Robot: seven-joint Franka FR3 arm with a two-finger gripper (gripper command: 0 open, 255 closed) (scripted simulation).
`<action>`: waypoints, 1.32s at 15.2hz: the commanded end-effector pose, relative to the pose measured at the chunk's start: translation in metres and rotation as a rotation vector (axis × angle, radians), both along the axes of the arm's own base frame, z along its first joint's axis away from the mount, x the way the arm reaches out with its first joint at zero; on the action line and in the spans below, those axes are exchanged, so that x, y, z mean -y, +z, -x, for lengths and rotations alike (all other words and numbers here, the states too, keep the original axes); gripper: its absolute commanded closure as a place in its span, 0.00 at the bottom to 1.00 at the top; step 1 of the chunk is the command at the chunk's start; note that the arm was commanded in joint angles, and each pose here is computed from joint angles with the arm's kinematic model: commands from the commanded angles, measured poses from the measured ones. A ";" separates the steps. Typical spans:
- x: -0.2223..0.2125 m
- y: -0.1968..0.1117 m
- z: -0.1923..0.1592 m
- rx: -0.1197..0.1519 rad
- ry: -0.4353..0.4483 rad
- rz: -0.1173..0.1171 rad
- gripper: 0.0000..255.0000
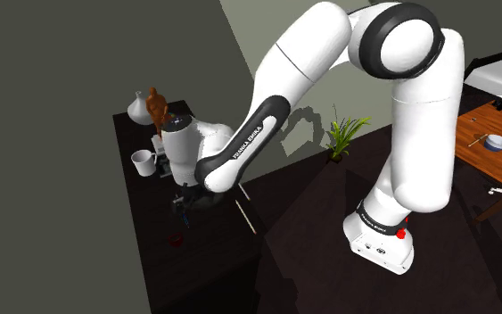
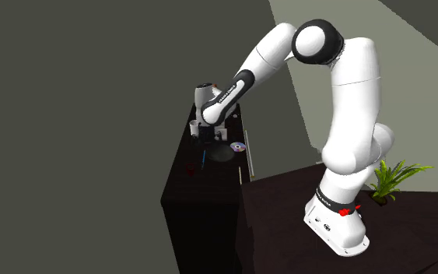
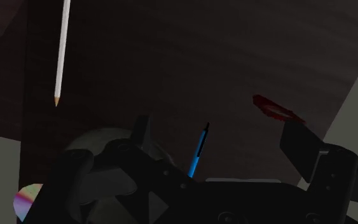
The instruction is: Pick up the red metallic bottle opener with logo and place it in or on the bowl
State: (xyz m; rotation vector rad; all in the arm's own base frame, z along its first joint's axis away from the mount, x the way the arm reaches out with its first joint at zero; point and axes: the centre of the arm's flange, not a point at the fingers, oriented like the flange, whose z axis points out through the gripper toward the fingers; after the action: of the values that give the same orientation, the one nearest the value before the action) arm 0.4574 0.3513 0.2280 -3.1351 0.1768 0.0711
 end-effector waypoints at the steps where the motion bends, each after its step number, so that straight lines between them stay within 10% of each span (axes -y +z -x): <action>1: -0.019 -0.016 -0.011 0.003 -0.001 -0.002 0.00; 20: -0.089 -0.117 -0.043 0.009 -0.002 -0.013 0.00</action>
State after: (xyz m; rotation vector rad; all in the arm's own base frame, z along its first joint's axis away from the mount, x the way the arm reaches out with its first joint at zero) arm 0.5005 0.4400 0.1122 -3.1220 0.1786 0.0579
